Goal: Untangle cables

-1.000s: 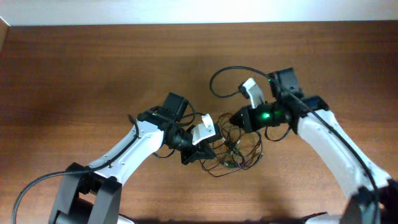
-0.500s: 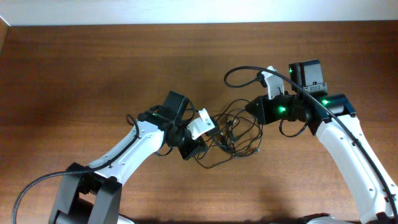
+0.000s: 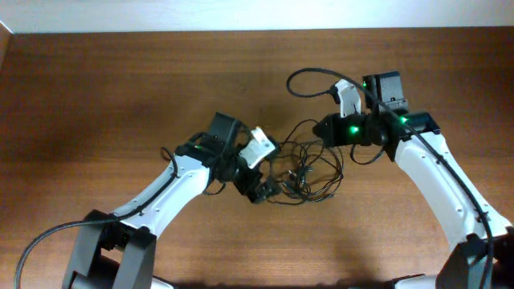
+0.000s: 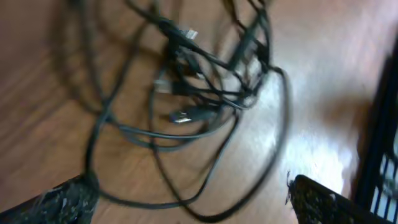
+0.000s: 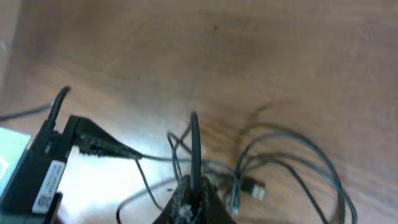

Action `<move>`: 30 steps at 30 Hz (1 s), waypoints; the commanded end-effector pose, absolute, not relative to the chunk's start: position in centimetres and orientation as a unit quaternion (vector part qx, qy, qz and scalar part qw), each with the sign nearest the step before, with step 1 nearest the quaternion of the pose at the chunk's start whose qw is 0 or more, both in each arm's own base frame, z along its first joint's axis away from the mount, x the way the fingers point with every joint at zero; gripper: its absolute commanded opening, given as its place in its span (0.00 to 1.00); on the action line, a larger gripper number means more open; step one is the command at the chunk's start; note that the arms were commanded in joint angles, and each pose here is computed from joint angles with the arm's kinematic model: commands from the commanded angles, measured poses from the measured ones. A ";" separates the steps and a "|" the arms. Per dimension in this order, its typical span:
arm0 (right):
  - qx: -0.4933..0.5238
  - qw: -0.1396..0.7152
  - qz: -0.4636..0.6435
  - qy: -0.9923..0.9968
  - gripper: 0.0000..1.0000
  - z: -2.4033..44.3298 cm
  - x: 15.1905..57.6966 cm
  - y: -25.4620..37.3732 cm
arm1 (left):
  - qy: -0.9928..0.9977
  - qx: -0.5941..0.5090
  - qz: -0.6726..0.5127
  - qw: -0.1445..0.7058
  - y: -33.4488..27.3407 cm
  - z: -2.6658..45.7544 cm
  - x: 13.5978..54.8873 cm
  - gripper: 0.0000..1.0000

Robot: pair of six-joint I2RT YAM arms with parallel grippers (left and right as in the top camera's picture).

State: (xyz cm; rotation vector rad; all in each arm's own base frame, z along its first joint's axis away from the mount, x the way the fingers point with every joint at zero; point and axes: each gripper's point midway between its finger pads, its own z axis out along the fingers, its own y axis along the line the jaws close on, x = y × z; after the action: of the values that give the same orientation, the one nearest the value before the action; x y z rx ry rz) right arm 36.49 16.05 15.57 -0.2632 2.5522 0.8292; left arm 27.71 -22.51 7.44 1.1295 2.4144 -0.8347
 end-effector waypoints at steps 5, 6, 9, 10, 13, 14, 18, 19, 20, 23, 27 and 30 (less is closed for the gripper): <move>0.035 0.211 0.409 0.887 0.09 18.1 39.6 17.5 | 0.887 0.114 -0.404 0.191 -17.0 11.0 33.6 0.99; 0.032 0.226 0.407 0.885 0.09 18.4 40.1 17.3 | 0.886 0.101 -0.408 0.197 -15.9 11.2 34.1 0.99; -0.027 0.296 0.304 0.905 0.04 16.5 42.3 15.0 | 0.889 0.073 -0.402 0.207 -13.9 11.1 34.9 0.99; -0.048 0.305 0.285 0.907 0.04 15.9 42.6 14.7 | 0.889 0.073 -0.401 0.207 -13.9 11.1 34.9 0.99; -0.068 0.291 0.262 0.918 0.06 13.3 43.0 14.4 | 0.895 0.075 -0.388 0.206 -13.9 10.6 34.9 0.99; -0.056 0.270 0.262 0.925 0.20 12.0 42.8 14.3 | 0.897 0.076 -0.383 0.206 -14.0 10.5 34.9 0.99; 0.037 0.113 0.321 0.940 0.30 6.7 39.2 15.9 | 0.906 0.078 -0.367 0.196 -14.3 9.9 34.5 0.99; 0.037 0.081 0.341 0.936 0.30 6.1 38.2 16.6 | 0.906 0.078 -0.366 0.196 -14.3 9.9 34.5 0.99; 0.039 0.058 0.345 0.936 0.30 5.6 37.3 17.0 | 0.907 0.077 -0.366 0.195 -14.3 9.8 34.4 0.99; 0.044 0.019 0.330 0.943 0.25 4.2 35.6 17.3 | 0.910 0.074 -0.357 0.195 -14.0 9.6 34.5 0.99; 0.044 0.015 0.312 0.949 0.25 3.5 35.1 17.1 | 0.912 0.073 -0.356 0.191 -13.9 9.5 34.4 0.99; 0.044 -0.012 0.309 0.950 0.26 3.3 33.7 17.5 | 0.912 0.073 -0.356 0.192 -13.9 9.5 34.4 0.99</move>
State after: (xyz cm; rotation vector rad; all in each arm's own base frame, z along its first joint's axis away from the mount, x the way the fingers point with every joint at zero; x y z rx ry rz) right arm 35.22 17.10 4.06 0.1433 2.9468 0.9819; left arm 34.63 -13.98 9.36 0.2076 2.5597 -1.0079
